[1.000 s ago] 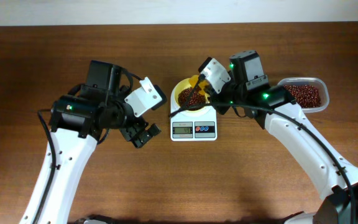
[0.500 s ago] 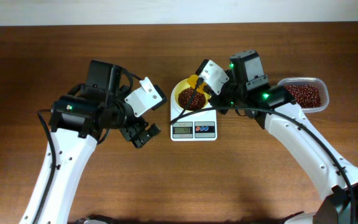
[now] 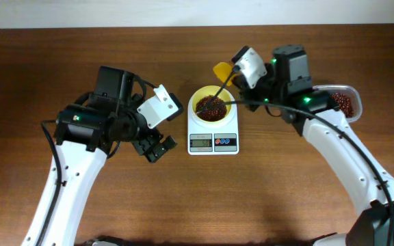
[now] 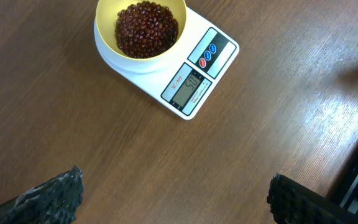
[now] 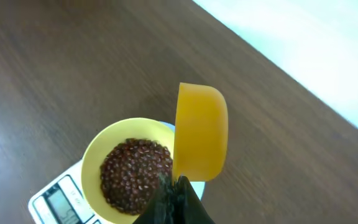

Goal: Scoop item into bowl and weigh 50g on scale
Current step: 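Tilt the scoop with the right gripper to pour beans into the bowl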

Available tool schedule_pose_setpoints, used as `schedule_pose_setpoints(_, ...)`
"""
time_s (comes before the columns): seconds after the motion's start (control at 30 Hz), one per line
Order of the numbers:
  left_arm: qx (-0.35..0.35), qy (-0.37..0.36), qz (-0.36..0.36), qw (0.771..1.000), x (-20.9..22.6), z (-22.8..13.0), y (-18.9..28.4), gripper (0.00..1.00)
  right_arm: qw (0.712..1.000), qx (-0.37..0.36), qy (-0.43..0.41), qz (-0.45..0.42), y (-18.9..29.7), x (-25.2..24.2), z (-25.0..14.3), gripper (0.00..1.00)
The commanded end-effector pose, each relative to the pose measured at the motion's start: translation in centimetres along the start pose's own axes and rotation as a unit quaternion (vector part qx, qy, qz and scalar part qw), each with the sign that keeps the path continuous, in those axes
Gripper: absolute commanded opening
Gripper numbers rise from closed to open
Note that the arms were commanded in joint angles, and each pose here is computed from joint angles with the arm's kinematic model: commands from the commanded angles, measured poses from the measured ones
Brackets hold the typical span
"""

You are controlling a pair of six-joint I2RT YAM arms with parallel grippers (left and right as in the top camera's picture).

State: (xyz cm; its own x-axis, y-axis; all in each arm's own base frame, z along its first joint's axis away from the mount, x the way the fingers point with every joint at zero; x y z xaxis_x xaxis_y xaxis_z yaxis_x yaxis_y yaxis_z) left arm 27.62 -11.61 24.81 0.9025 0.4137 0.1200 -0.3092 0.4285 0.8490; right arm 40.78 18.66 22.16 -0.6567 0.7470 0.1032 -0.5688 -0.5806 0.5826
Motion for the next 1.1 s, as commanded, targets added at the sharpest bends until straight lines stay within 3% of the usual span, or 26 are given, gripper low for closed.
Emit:
schedule_pose_setpoints(0.0,-0.001,-0.005,0.001,1.0,-0.1,0.0,0.1,0.99,0.999,-0.02,-0.016,0.039,0.9,1.2,1.3,0.04)
schedule_pose_setpoints(0.13,-0.001,-0.005,0.001,1.0,-0.1,0.0,0.1,0.99,0.995,-0.021,-0.086,0.036,1.1,0.6,1.4,0.04)
schedule_pose_setpoints(0.33,-0.001,-0.005,0.001,1.0,-0.1,0.0,0.1,0.99,0.972,-0.037,-0.208,0.102,3.1,-0.9,1.6,0.04)
schedule_pose_setpoints(0.47,-0.001,-0.005,0.001,1.0,-0.1,0.0,0.1,0.99,0.961,-0.051,-0.24,0.126,4.7,-2.7,1.5,0.04)
schedule_pose_setpoints(0.6,-0.001,-0.005,0.001,1.0,-0.1,0.0,0.1,0.99,0.958,-0.065,-0.26,0.096,6.1,-5.9,0.9,0.04)
schedule_pose_setpoints(0.7,-0.001,-0.005,0.001,1.0,-0.1,0.0,0.1,0.99,0.968,-0.061,-0.221,0.098,5.8,-5.4,0.7,0.04)
schedule_pose_setpoints(0.87,-0.001,-0.005,0.001,1.0,-0.1,0.0,0.1,0.99,0.994,0.037,-0.1,0.028,1.8,-0.8,-1.8,0.04)
schedule_pose_setpoints(1.07,-0.001,-0.005,0.001,1.0,-0.1,0.0,0.1,0.99,0.996,0.08,0.042,0.004,-0.9,1.5,-3.1,0.04)
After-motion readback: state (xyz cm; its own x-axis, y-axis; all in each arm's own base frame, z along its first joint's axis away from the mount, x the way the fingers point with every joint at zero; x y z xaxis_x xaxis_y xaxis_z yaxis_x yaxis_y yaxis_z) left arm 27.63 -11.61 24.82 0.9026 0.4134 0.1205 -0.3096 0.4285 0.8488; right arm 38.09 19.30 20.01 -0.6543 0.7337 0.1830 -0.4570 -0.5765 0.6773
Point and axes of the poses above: each gripper's point midway between its finger pads, its own y axis back along the fingers, its own x axis along the line the jaws close on, z = x × y, the point moved 2 cm from there along y, back along the fingers, and after that the axes turned 12 degrees about -y, right-handed, at the moved point
